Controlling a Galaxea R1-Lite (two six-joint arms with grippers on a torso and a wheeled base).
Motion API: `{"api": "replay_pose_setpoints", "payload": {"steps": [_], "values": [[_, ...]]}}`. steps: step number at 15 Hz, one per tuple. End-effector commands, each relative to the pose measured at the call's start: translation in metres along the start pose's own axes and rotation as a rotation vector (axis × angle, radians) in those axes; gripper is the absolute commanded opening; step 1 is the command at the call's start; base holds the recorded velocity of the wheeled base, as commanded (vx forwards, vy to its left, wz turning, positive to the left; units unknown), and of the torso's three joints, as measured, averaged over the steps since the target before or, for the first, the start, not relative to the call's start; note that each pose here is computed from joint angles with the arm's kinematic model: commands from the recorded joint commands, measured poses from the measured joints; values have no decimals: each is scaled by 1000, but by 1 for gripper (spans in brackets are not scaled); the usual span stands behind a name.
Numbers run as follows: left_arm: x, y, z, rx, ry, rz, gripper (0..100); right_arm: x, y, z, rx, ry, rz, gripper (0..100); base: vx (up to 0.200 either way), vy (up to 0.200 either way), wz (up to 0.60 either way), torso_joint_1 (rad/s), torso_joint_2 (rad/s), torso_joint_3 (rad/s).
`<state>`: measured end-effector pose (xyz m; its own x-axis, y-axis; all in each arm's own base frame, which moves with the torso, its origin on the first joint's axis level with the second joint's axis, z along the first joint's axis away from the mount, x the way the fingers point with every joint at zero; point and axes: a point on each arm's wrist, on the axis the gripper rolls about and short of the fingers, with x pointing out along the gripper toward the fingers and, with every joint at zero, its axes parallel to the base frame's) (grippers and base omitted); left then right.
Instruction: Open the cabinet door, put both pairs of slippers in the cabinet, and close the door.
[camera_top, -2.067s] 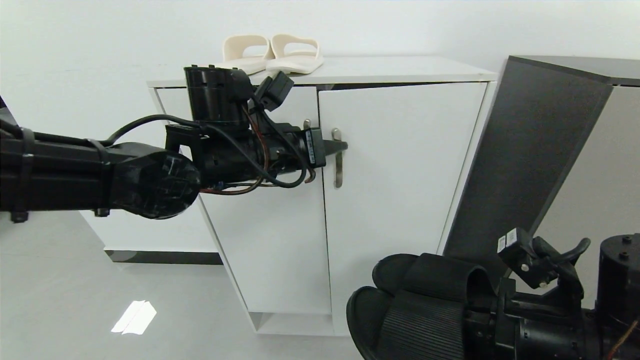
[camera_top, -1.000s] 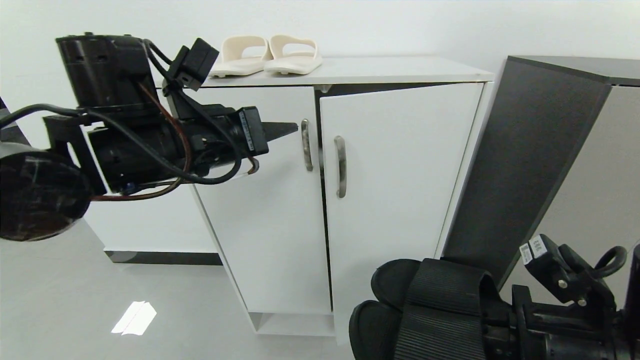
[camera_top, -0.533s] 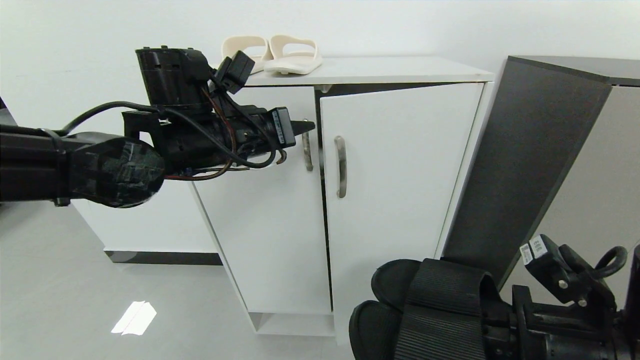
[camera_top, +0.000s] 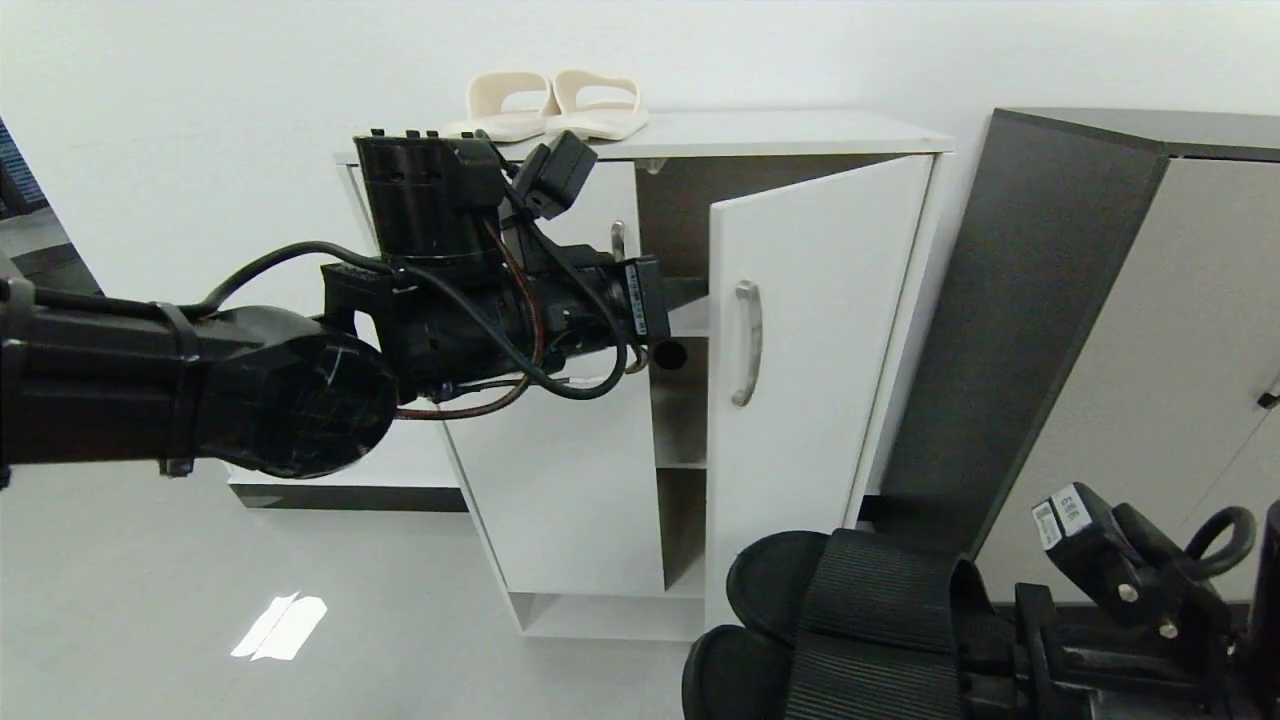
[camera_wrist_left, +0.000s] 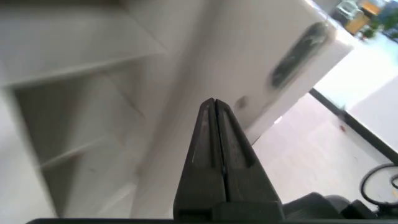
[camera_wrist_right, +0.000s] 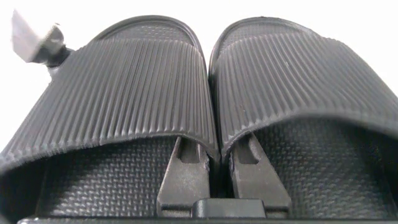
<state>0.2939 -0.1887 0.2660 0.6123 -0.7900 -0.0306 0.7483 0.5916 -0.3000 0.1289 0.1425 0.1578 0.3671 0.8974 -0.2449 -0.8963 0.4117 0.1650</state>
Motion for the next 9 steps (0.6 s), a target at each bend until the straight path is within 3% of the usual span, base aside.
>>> {"api": "replay_pose_setpoints", "payload": {"steps": [1, 4, 7, 9], "values": [[-12, -19, -6, 12, 4, -39, 0, -5, 9, 4, -20, -26, 34, 0, -200, 0, 0, 2, 7, 2], [-17, -8, -7, 24, -40, 12, 0, -1, 7, 2, -13, -12, 29, 0, 0, 0, 0, 0, 0, 0], [-28, 17, -1, 36, -155, 273, 0, 6, 8, 11, -14, -32, -19, 0, 0, 0, 0, 0, 0, 0], [-47, 22, -2, 94, -201, 361, 0, 15, 9, 16, 2, -42, -95, 0, 0, 0, 0, 0, 0, 0]]}}
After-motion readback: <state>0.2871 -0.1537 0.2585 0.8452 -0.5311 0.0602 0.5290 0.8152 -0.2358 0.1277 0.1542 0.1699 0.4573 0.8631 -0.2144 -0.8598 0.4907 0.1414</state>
